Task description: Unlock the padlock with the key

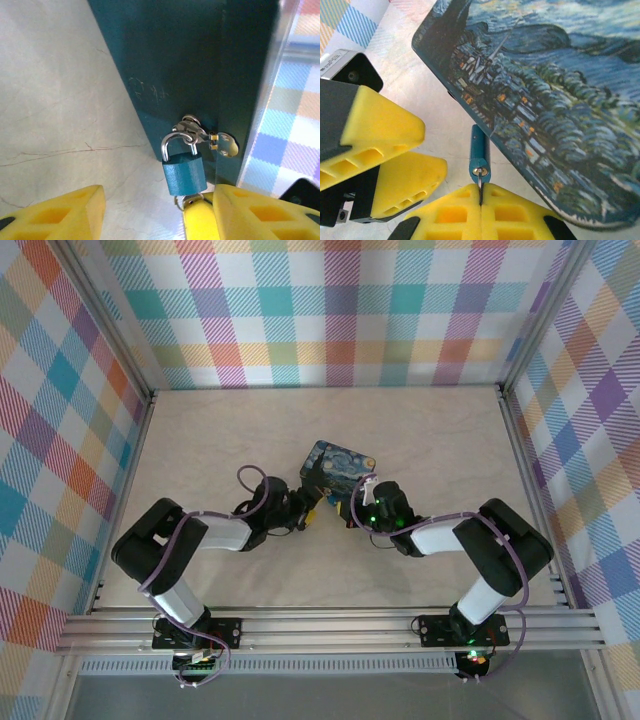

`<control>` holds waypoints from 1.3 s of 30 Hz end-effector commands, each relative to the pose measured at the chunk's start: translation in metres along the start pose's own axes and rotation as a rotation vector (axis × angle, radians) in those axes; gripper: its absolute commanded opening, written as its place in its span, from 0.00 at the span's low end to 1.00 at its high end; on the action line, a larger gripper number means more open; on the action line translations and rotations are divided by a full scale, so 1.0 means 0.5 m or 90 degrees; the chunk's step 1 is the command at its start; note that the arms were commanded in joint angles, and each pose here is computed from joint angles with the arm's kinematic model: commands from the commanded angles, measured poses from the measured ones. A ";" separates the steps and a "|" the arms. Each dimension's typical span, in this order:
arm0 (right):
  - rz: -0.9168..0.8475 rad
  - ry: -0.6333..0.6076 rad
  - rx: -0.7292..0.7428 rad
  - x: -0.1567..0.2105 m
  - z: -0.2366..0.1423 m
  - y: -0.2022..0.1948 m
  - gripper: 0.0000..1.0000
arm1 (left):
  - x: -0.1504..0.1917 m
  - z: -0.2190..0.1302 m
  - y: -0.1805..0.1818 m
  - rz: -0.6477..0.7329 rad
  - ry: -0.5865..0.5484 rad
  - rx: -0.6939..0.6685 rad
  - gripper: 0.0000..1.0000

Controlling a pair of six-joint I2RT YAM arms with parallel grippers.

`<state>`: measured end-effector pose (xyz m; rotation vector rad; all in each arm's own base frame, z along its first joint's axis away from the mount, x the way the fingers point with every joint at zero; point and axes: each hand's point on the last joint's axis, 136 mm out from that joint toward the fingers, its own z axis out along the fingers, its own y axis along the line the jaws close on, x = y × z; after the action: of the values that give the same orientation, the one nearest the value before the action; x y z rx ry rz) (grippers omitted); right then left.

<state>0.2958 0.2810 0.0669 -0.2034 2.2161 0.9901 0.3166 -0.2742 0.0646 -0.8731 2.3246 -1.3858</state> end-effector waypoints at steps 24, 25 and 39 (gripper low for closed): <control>0.081 0.009 -0.025 -0.001 0.003 0.033 0.00 | 0.040 0.053 -0.038 -0.102 0.001 0.143 0.47; 0.085 0.010 -0.025 0.000 0.002 0.033 0.00 | 0.041 0.056 -0.037 -0.105 0.002 0.144 0.45; 0.138 0.018 -0.041 -0.007 0.002 0.050 0.00 | 0.049 0.071 -0.043 -0.102 0.010 0.150 0.38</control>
<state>0.2869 0.2847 0.0601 -0.0064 2.3108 1.0907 0.3218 -0.3092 0.0530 -1.0434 2.1329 -1.6196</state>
